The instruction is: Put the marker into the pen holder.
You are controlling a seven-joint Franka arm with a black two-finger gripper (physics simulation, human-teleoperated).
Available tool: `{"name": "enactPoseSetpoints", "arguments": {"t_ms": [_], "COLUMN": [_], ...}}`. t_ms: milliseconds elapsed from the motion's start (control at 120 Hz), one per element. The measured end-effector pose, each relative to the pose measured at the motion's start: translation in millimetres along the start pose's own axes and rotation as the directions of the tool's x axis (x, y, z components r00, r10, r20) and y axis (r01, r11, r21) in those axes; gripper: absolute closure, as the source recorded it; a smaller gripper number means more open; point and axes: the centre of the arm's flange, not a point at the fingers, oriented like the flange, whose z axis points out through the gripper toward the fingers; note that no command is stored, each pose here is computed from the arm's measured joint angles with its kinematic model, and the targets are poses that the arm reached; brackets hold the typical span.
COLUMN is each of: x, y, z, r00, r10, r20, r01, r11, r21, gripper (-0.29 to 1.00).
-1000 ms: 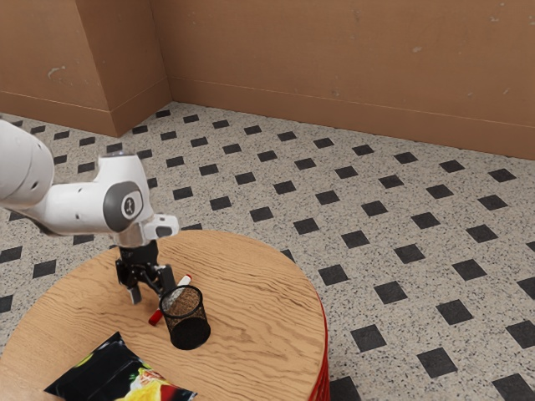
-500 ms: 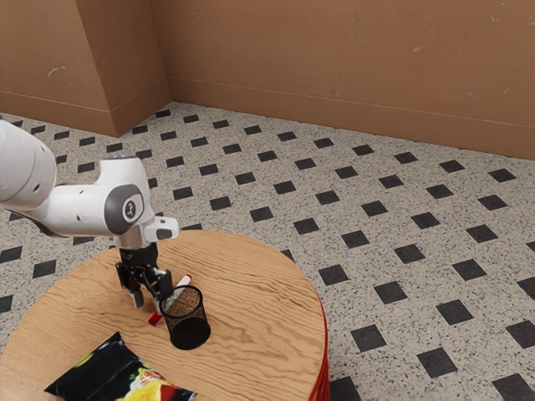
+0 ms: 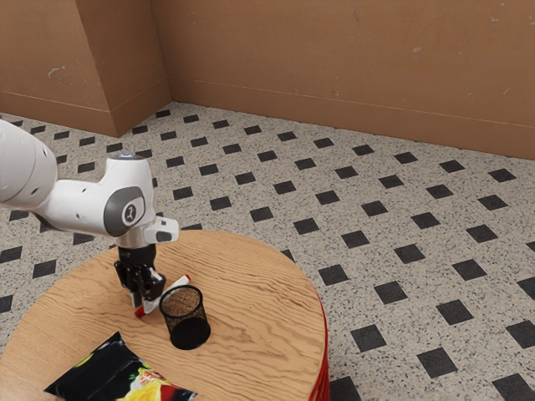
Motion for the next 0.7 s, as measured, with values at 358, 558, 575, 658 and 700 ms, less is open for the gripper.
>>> {"name": "enactPoseSetpoints", "arguments": {"t_ms": [358, 558, 575, 658, 700], "x": [2.1, 2.2, 2.0, 0.9, 0.1], "y": [0.4, 0.4, 0.7, 2.4, 3.7], "z": [5.0, -4.9, -8.2, -26.0, -35.9], "r00": [1.0, 0.999, 0.999, 0.998, 0.997], "r10": [-0.016, -0.032, -0.032, -0.029, -0.024], "r20": [0.008, -0.014, -0.02, -0.055, -0.072], "r01": [0.016, 0.032, 0.033, 0.032, 0.028], "r11": [1.0, 0.998, 0.998, 0.998, 0.998], "r21": [0.027, 0.047, 0.047, 0.05, 0.056], "gripper": [0.78, 0.79, 0.79, 0.79, 0.79]}}
